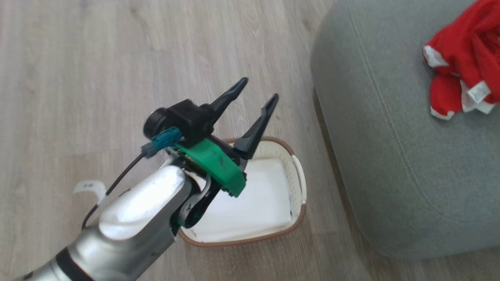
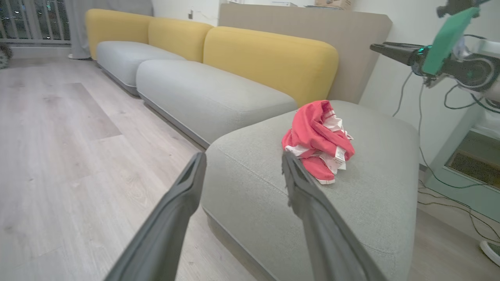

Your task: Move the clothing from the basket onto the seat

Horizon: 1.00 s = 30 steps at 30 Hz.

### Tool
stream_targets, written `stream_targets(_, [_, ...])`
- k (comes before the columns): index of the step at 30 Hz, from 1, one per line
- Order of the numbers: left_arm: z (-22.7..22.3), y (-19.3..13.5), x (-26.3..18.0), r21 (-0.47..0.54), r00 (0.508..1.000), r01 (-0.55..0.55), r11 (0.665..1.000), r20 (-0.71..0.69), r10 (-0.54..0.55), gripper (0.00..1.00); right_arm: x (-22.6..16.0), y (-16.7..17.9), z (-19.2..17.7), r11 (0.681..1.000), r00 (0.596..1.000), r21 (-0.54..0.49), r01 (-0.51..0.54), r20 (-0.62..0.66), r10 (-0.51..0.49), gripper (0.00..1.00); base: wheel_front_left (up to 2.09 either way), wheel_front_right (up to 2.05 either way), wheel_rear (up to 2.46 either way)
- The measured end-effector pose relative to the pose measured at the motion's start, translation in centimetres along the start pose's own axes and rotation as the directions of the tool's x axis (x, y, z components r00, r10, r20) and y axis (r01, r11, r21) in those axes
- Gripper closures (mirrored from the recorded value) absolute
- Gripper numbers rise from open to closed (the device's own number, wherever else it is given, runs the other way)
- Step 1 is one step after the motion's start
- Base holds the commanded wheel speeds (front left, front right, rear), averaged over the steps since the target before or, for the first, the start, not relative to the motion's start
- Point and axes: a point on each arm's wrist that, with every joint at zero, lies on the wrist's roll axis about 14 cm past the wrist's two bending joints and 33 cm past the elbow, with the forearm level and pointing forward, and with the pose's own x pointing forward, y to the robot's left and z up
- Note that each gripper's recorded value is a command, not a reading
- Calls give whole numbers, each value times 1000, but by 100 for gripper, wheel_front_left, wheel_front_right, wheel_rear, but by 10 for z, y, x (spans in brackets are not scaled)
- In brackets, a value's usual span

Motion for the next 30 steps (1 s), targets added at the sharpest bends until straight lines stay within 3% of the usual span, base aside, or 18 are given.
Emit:
stream_targets(11, [26, 38, -59, 28, 972, -228, 973, 58, 226, 0, -36, 51, 15, 982, 980, 118, -146, 151, 127, 0, 0, 0, 0])
stream_targets(23, [36, 80, -146, 31, 858, -509, 860, 105, 503, 0, -104, 139, -19, 927, 960, 263, -266, 153, 233, 0, 0, 0, 0])
stream_targets(30, [34, 94, -174, 29, 802, -591, 806, 120, 585, 0, -134, 167, -32, 905, 957, 313, -287, 139, 255, 0, 0, 0, 0])
